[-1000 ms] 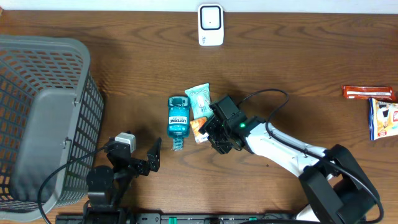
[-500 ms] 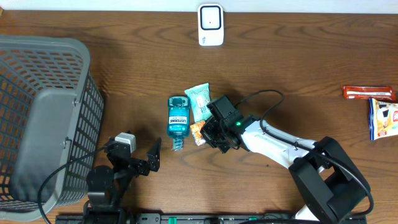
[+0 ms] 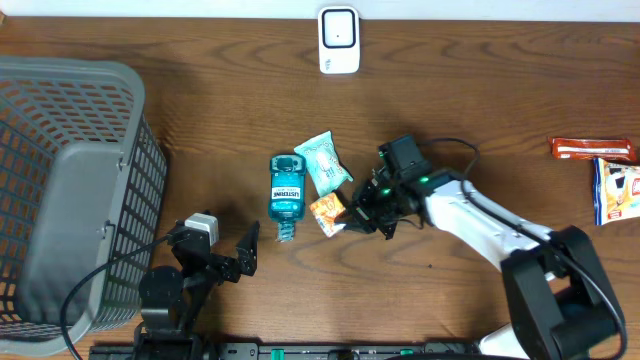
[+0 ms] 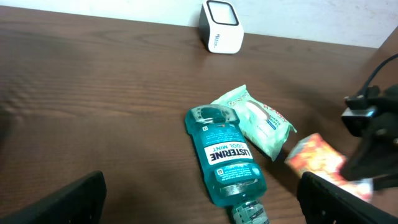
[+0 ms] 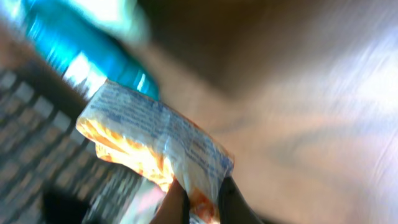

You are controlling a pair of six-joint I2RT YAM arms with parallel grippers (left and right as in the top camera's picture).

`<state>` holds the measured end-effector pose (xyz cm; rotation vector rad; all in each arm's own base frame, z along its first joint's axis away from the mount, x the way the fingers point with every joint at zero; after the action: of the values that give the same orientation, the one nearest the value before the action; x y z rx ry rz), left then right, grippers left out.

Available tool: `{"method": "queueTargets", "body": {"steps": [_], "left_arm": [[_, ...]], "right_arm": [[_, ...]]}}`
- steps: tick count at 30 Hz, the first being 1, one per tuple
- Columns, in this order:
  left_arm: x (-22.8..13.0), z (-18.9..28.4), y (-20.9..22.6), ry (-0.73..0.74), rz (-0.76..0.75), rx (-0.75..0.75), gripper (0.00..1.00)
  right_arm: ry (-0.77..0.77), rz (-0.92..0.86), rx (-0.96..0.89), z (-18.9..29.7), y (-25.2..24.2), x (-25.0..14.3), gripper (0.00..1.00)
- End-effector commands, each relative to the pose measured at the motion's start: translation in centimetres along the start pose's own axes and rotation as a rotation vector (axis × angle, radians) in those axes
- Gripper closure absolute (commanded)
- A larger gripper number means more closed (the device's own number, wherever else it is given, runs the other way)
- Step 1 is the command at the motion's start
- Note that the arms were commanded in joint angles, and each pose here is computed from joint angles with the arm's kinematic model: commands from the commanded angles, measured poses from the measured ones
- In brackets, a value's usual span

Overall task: Scan the item barcode
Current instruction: 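Grasp the orange box with the right gripper and lift it, then carry the orange box to the white scanner and hold it there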

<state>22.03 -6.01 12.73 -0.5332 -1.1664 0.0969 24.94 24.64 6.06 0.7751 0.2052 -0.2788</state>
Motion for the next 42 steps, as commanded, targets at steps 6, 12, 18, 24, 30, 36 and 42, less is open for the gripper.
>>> {"method": "queueTargets", "body": {"steps": [6, 12, 18, 24, 30, 36, 42], "left_arm": [[-1.2, -0.1, 0.4, 0.041, 0.013, 0.007, 0.02], [-1.2, -0.1, 0.4, 0.041, 0.013, 0.007, 0.02], [-1.2, -0.1, 0.4, 0.041, 0.013, 0.007, 0.02], [-1.2, -0.1, 0.4, 0.041, 0.013, 0.007, 0.02], [-1.2, -0.1, 0.4, 0.041, 0.013, 0.007, 0.02], [-1.2, -0.1, 0.4, 0.041, 0.013, 0.007, 0.02], [-1.2, -0.1, 0.4, 0.041, 0.013, 0.007, 0.02]], "right_arm": [[0.371, 0.133, 0.387, 4.1, 4.6, -6.3, 0.99], [0.441, 0.142, 0.437, 4.9, 4.6, -7.9, 0.99], [0.480, 0.111, 0.433, 5.3, 3.9, -9.1, 0.99], [0.511, 0.061, 0.410, 5.6, 3.2, -10.1, 0.99], [0.511, 0.071, 0.410, 5.7, 3.1, -10.2, 0.99], [0.286, 0.340, 0.266, 3.5, 1.2, -6.0, 0.99], [0.079, 0.576, 0.327, 3.7, 3.6, -1.4, 0.99]]}}
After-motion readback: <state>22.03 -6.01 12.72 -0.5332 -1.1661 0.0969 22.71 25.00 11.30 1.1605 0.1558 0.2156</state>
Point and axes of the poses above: each gripper's point midway between its finger pads, its own z axis back along the fingers, its own y axis along the line the jaws close on, x = y × z, the point moved 1 cm from there along z, back along the fingers, and after that the axes turned 14 degrees about z, right-handed, at the moved point
